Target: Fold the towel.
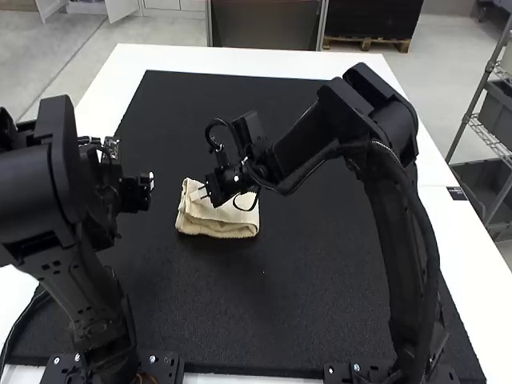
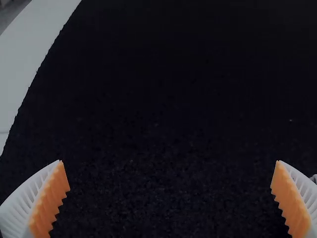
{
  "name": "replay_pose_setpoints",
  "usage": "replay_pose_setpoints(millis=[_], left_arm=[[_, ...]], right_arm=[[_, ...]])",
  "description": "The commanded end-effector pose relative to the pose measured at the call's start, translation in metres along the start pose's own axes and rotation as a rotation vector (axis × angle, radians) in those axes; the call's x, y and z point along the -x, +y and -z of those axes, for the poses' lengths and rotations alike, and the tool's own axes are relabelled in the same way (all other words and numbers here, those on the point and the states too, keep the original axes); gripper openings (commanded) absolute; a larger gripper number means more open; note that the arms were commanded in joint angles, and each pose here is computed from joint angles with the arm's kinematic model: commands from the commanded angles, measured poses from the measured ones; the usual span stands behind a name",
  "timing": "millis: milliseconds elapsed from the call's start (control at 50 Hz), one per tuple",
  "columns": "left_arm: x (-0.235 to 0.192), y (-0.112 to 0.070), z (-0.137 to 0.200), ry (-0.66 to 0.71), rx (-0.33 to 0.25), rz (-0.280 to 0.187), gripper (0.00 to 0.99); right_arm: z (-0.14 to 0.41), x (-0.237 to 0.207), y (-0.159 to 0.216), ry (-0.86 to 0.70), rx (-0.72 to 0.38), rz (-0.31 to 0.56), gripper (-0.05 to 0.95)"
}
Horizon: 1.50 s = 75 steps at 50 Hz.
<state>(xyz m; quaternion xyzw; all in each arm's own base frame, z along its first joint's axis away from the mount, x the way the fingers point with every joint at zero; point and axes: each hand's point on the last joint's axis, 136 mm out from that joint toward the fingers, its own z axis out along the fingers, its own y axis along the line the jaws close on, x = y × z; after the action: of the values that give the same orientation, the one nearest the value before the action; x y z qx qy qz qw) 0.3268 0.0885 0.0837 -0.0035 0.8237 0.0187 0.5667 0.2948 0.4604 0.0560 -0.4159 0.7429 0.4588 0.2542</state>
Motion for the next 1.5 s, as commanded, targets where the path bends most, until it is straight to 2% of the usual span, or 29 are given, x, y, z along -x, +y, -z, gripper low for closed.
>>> replay_pose_setpoints(millis=[0, 320, 1160, 1300, 1480], left_arm=[[0.003, -0.003, 0.003, -0.017, -0.015, 0.005, 0.959], [0.003, -0.003, 0.003, -0.019, -0.016, 0.007, 0.959], [0.004, -0.006, 0.003, -0.024, -0.029, 0.015, 0.959], [0.004, -0.006, 0.003, -0.025, -0.029, 0.02, 0.959], [0.006, -0.006, 0.003, -0.032, -0.03, 0.019, 0.959]], right_arm=[[0.008, 0.011, -0.004, -0.026, 0.022, 0.021, -0.02], [0.012, 0.011, -0.015, -0.062, 0.01, 0.026, -0.02], [-0.015, -0.062, -0.042, -0.01, 0.02, 0.02, -0.02], [-0.012, -0.053, -0.042, -0.033, 0.019, 0.02, -0.02], [0.003, -0.016, -0.03, -0.099, 0.022, 0.037, -0.02]])
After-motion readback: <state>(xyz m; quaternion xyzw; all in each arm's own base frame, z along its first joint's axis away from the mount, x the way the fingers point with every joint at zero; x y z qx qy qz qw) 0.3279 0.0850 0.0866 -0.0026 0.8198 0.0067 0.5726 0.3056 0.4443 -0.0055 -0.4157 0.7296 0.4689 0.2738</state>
